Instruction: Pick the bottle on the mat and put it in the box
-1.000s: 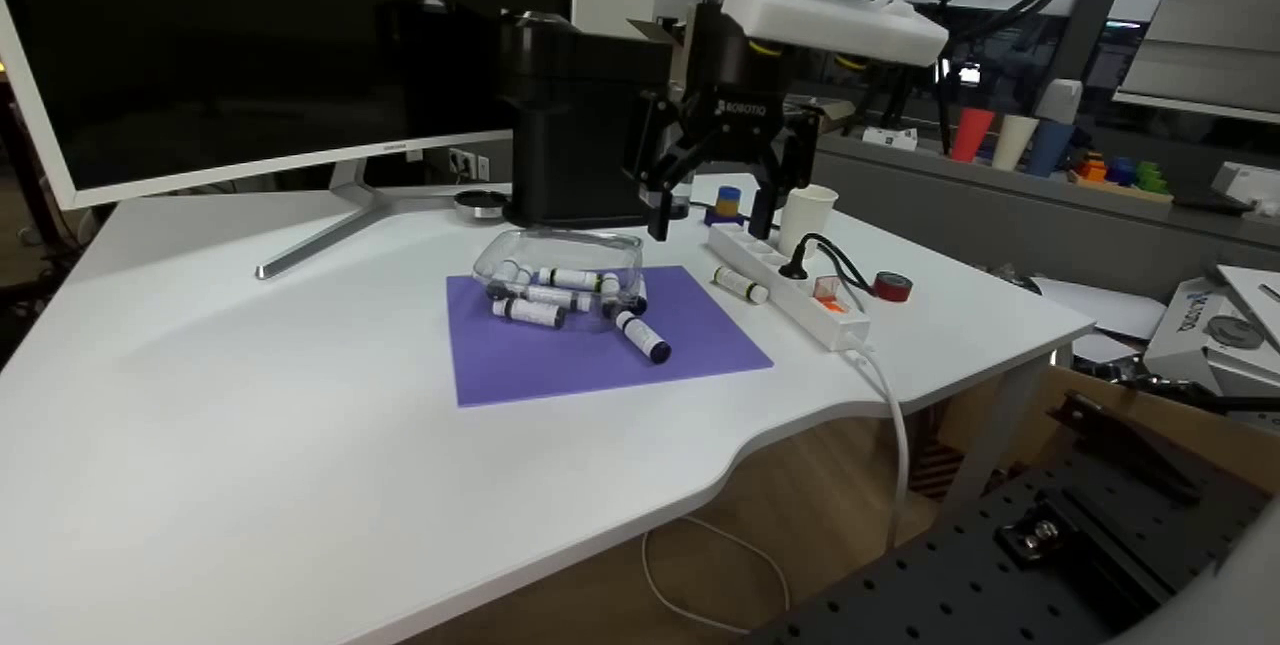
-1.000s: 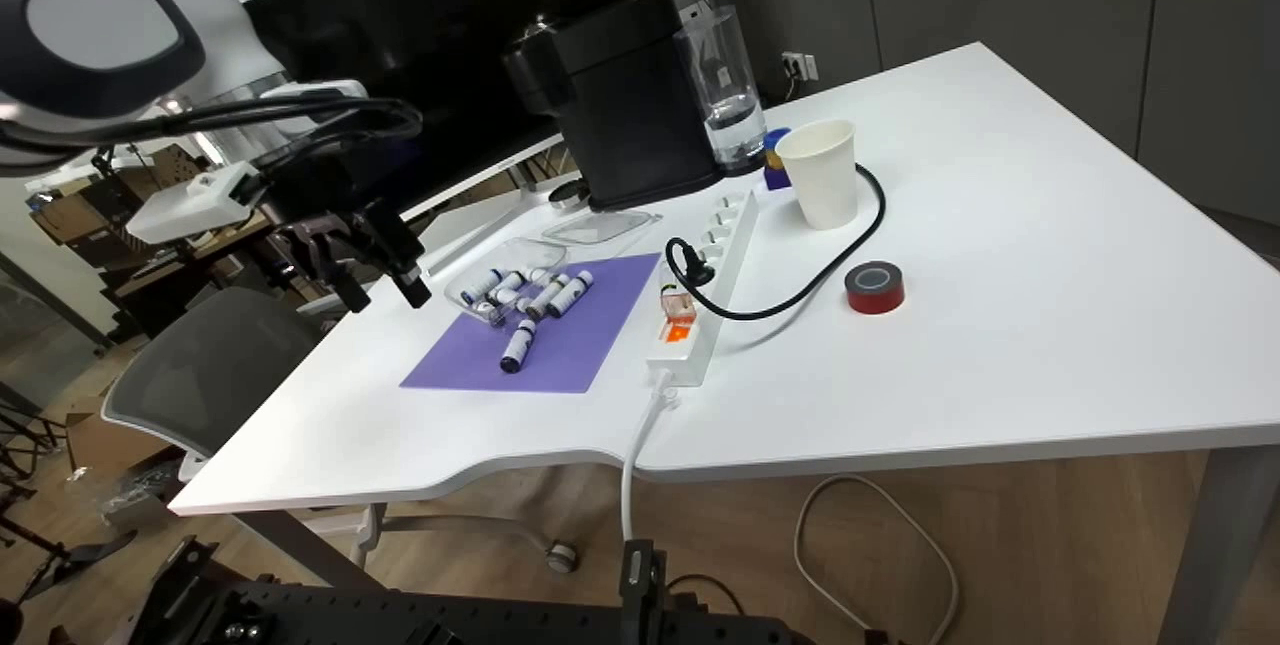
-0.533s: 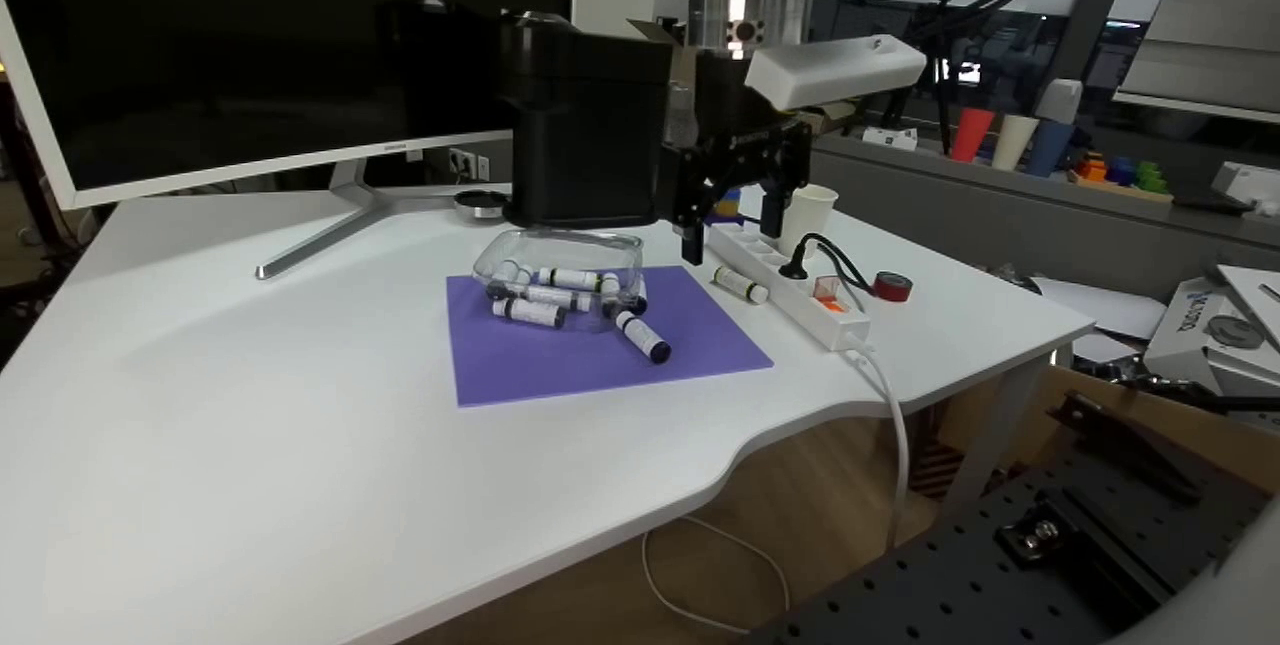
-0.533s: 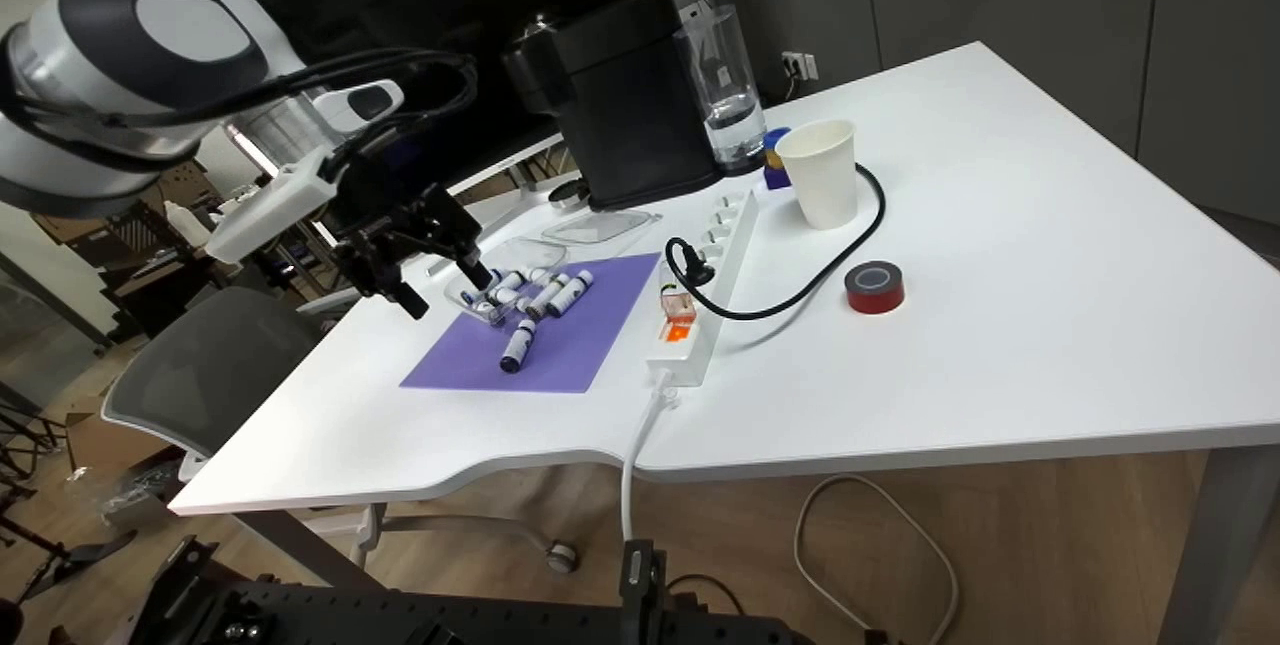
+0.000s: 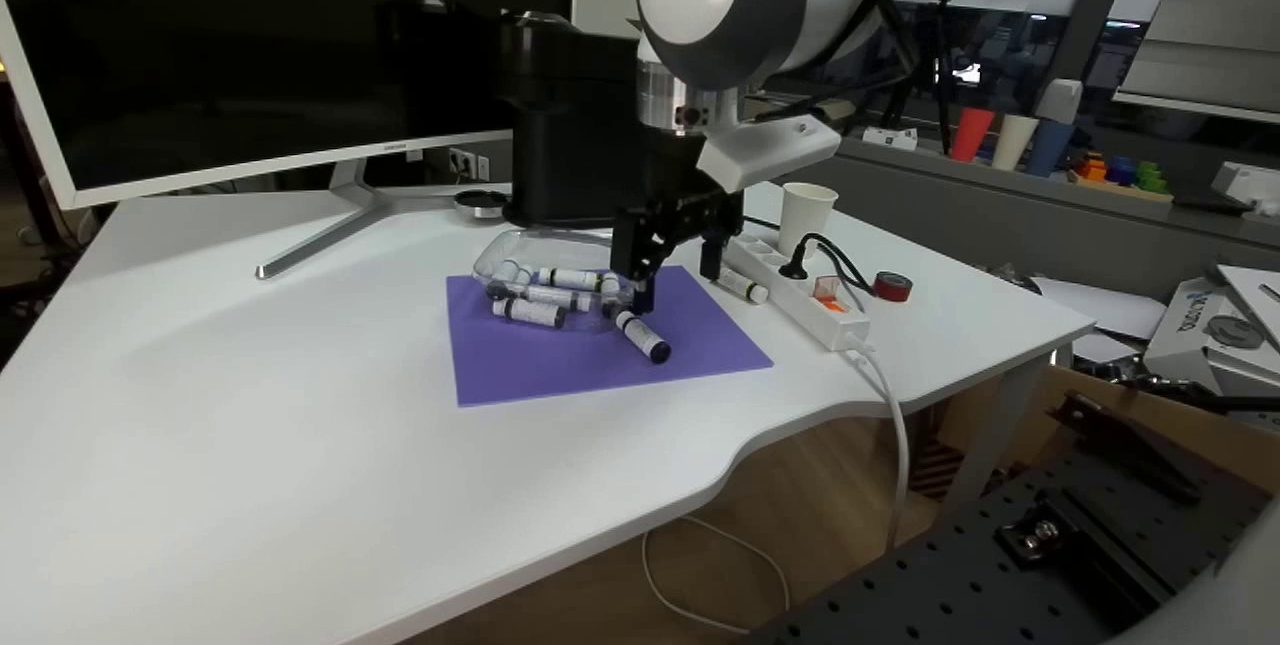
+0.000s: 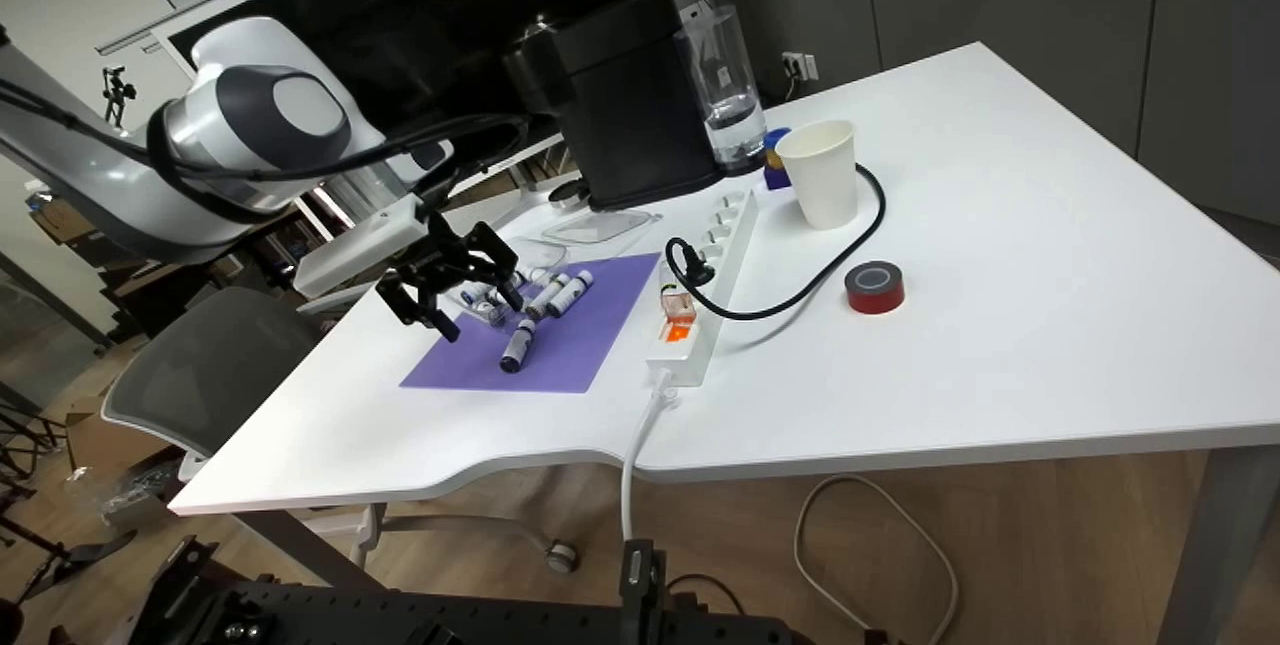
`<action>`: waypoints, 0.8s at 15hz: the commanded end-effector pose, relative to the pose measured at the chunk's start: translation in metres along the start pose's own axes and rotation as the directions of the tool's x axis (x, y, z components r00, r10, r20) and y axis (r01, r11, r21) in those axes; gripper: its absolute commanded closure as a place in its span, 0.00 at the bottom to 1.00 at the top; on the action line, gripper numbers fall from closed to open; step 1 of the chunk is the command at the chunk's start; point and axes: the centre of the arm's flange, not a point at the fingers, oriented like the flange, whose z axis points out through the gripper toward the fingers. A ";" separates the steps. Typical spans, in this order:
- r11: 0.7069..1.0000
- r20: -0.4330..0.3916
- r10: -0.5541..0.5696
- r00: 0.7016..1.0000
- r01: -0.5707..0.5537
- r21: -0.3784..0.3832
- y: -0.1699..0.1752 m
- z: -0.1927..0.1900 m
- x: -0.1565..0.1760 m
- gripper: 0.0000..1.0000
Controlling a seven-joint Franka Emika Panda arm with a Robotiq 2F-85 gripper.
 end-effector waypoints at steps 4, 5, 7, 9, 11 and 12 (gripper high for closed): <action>1.000 0.010 -0.011 1.000 0.011 0.026 0.000 0.040 0.022 0.00; 1.000 0.014 -0.011 1.000 0.011 0.026 -0.001 0.043 0.023 0.00; 1.000 0.018 -0.009 1.000 0.008 0.029 -0.002 0.050 0.027 0.27; 1.000 0.014 -0.004 1.000 0.003 0.029 -0.002 0.053 0.030 0.43; 1.000 0.009 0.000 1.000 -0.001 0.029 -0.002 0.055 0.032 0.55; 1.000 0.009 0.001 1.000 -0.001 0.026 -0.001 0.055 0.033 0.63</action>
